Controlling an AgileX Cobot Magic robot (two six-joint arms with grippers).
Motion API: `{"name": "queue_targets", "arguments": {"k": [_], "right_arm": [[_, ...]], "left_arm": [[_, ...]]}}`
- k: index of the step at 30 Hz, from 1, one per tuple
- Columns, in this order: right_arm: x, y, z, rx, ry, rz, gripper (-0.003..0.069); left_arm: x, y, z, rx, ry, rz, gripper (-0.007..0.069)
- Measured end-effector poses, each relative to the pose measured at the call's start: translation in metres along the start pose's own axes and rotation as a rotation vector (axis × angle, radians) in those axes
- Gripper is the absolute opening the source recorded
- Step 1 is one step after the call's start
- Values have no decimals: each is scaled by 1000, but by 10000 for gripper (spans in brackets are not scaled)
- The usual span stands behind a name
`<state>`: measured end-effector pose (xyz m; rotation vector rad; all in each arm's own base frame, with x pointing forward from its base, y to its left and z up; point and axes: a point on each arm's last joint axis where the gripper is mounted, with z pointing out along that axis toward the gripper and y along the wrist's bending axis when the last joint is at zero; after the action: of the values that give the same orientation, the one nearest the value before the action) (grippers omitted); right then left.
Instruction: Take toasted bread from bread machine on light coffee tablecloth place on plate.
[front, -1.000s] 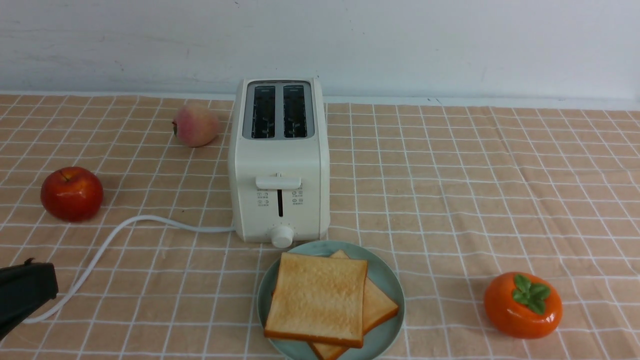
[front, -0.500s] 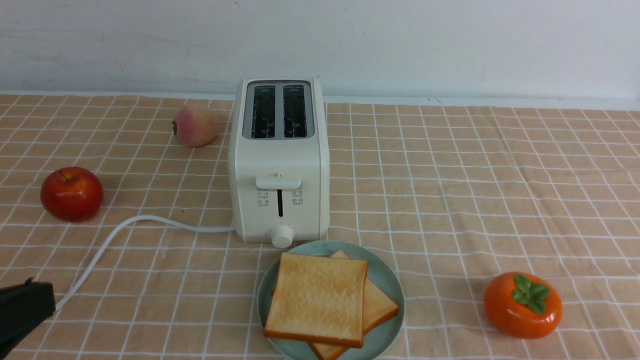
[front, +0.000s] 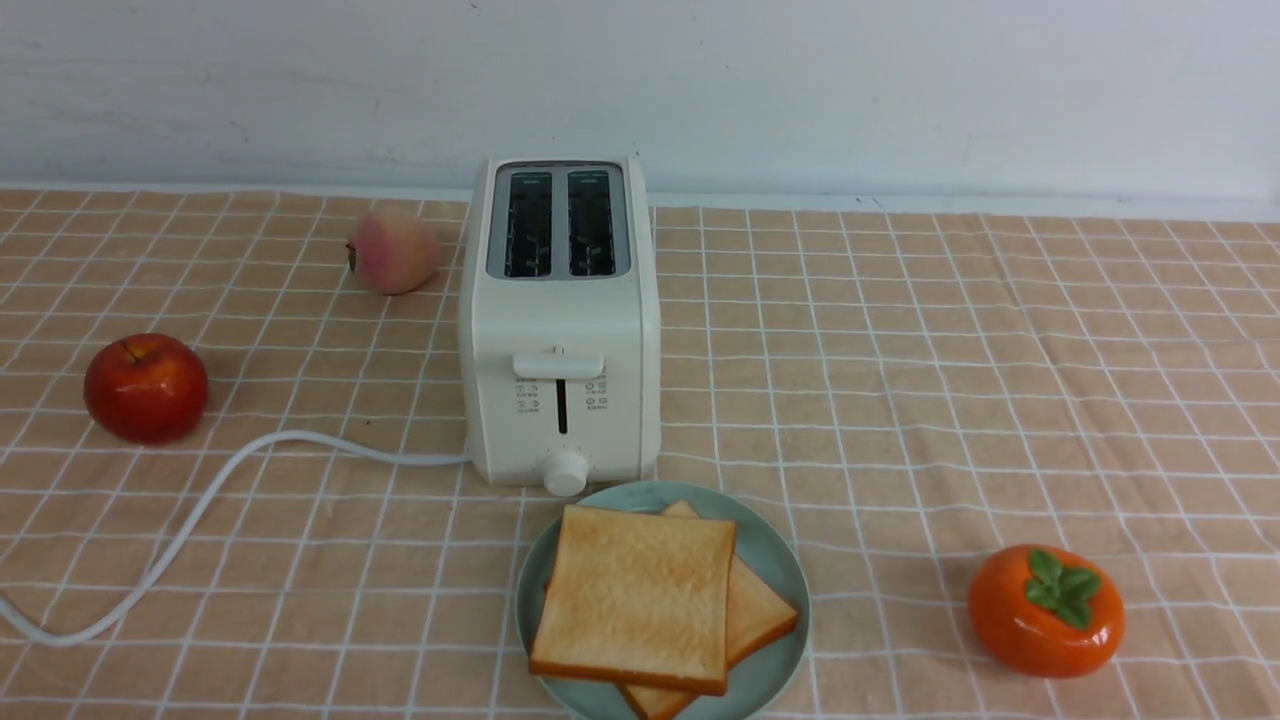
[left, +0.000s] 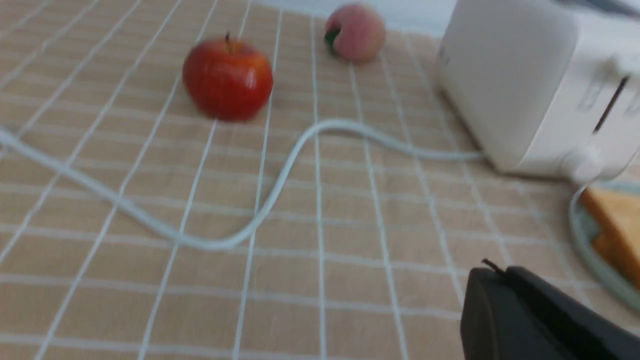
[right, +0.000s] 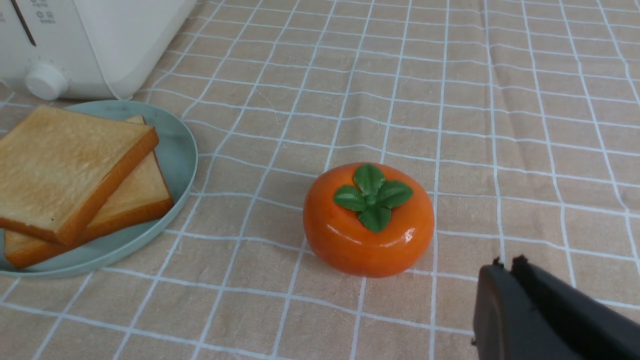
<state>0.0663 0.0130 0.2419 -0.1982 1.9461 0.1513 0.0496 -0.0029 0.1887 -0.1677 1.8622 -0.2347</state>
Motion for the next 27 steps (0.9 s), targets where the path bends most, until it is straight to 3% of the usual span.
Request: {"name": "queue_targets", "arguments": {"k": [3, 27], "right_arm": [[0, 0, 0, 0, 1, 0, 27], [0, 0, 0, 3, -2, -7, 36]], "left_arm": [[19, 6, 7, -29, 66, 3, -4], [17, 5, 8, -19, 20, 8, 18]]}}
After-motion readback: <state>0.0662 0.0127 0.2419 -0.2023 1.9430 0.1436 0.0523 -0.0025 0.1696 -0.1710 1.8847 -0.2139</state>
